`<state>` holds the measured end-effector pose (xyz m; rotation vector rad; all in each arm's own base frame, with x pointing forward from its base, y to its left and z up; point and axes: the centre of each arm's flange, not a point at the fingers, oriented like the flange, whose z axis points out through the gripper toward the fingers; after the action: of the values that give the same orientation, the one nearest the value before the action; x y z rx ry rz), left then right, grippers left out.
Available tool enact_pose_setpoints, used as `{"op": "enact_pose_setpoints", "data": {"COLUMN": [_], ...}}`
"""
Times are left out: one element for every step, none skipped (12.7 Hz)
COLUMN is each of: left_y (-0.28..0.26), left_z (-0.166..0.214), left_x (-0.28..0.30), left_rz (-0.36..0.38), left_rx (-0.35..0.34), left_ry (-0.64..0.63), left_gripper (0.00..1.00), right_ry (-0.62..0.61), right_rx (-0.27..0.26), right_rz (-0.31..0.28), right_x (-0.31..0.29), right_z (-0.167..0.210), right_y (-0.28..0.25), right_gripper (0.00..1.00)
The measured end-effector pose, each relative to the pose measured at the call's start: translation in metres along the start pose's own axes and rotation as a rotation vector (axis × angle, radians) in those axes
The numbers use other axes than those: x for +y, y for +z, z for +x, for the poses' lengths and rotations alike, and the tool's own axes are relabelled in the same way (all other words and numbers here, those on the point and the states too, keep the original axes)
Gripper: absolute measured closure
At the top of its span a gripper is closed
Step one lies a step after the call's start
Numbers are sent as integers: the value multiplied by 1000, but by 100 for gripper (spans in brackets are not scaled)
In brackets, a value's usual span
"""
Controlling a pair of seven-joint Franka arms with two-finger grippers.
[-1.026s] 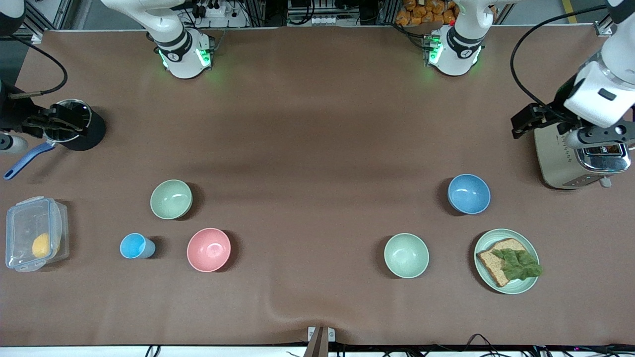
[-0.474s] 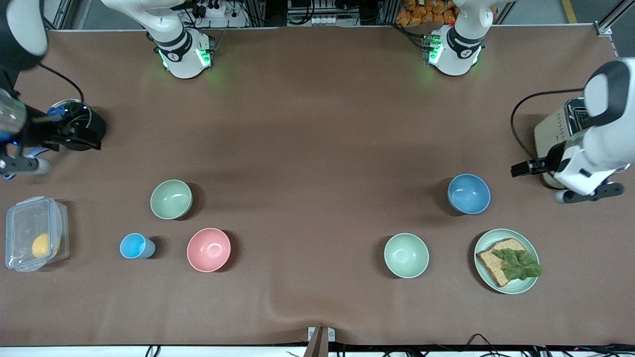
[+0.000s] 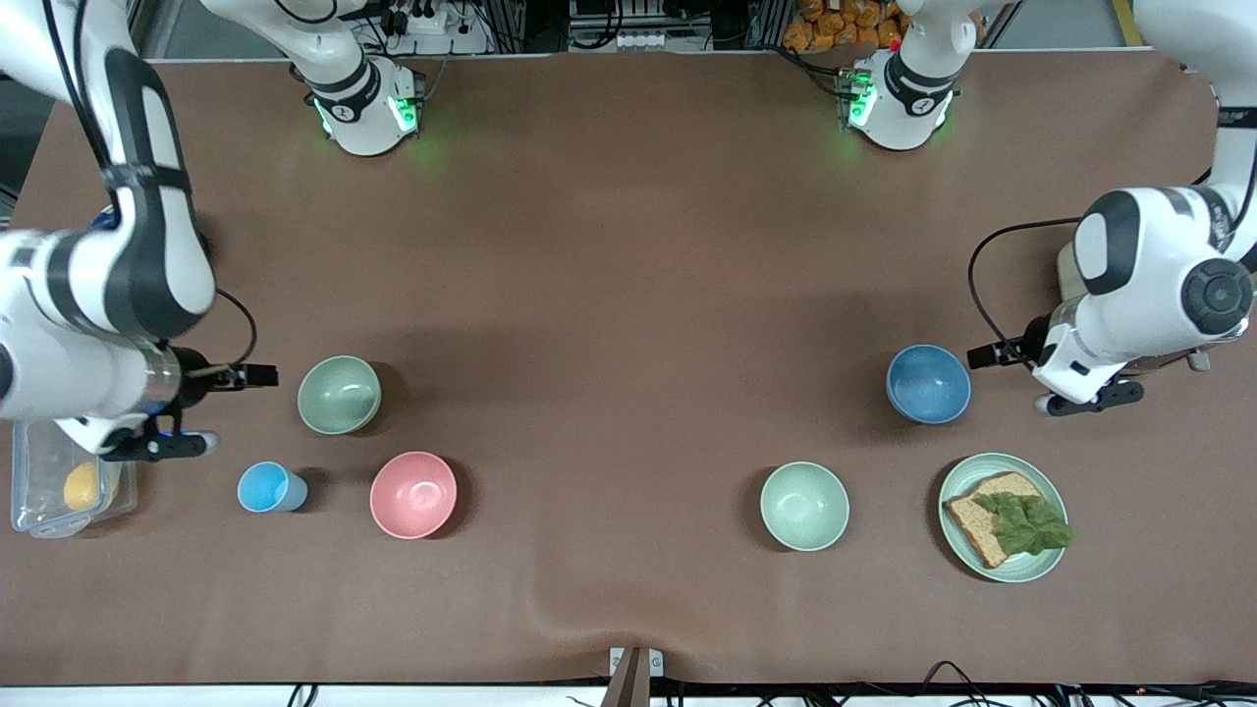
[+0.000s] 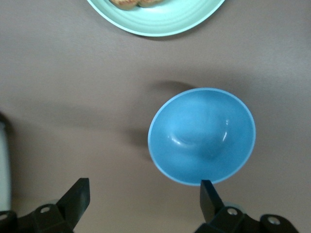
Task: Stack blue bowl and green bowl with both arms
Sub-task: 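Reach the right gripper to the green bowl while the left gripper reaches the blue bowl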
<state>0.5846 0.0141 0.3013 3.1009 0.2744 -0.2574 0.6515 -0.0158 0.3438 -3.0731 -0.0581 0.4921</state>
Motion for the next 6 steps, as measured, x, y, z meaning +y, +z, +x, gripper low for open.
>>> {"op": "enact_pose_setpoints", "data": {"left_y": [17, 33, 46, 56, 61, 65], "left_z": [4, 8, 11, 13, 14, 15], "left_x": [1, 1, 2, 2, 2, 2], "left_rz": [-5, -10, -11, -9, -6, -5], "left_rx": [-8, -13, -14, -17, -20, -21], "left_ry": [1, 1, 4, 8, 12, 13], "left_gripper": [0, 7, 16, 16, 25, 30], "right_ry": [9, 16, 23, 27, 28, 29], "right_rx": [-21, -31, -42, -51, -54, -60], "right_rz": [29, 42, 46, 49, 49, 49], "right_x": [4, 7, 10, 10, 10, 10], "right_z": [12, 23, 31, 37, 40, 41], "right_y": [29, 56, 80, 102, 115, 123], "right_gripper": [0, 0, 0, 0, 0, 0]}}
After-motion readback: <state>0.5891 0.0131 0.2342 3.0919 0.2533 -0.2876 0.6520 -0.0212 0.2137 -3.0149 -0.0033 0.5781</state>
